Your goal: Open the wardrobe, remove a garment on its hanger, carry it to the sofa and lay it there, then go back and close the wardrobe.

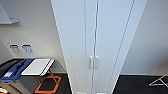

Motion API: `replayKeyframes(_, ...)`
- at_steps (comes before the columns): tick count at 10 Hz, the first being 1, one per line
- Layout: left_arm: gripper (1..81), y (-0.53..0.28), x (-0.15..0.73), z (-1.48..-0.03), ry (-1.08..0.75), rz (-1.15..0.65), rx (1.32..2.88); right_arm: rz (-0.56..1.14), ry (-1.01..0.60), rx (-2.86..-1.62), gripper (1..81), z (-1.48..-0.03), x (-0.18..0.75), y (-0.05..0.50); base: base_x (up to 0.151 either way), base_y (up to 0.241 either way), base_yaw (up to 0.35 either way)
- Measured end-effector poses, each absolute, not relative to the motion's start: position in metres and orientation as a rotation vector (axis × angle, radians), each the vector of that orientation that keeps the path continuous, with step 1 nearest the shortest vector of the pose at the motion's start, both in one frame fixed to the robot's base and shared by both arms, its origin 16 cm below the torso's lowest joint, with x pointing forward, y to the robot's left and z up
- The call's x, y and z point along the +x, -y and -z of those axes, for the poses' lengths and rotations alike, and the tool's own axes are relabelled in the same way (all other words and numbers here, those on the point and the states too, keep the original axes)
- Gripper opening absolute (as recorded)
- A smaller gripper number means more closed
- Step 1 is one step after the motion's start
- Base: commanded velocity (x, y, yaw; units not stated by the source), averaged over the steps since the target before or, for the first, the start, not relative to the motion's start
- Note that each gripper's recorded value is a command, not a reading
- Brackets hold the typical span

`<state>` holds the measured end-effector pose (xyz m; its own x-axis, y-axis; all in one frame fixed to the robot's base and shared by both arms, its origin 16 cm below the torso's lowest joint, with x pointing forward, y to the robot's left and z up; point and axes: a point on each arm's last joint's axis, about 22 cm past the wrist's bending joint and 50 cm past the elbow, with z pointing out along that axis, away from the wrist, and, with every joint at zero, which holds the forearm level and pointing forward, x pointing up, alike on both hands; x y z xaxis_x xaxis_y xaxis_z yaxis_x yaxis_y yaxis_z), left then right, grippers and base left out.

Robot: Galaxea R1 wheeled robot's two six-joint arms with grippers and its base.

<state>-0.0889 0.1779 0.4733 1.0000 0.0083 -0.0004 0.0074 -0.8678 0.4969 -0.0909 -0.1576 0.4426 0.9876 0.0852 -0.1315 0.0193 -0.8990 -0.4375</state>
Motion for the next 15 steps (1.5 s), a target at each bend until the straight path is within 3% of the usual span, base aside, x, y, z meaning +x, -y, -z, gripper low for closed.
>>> replayKeyframes(12, 81.1, -0.1775, -0.0891, -0.4734, -0.011, -0.001, 2.621, -0.199, 0.072, -2.684, 81.1, -0.4428, -0.0916, 0.1581, 0.094, 0.000, 0.000)
replayKeyframes(15, 81.1, -0.1778, -0.0845, -0.4728, -0.009, -0.008, 2.621, -0.190, 0.073, -2.685, 81.1, -0.4419, -0.0863, 0.1581, 0.025, 0.000, 0.000)
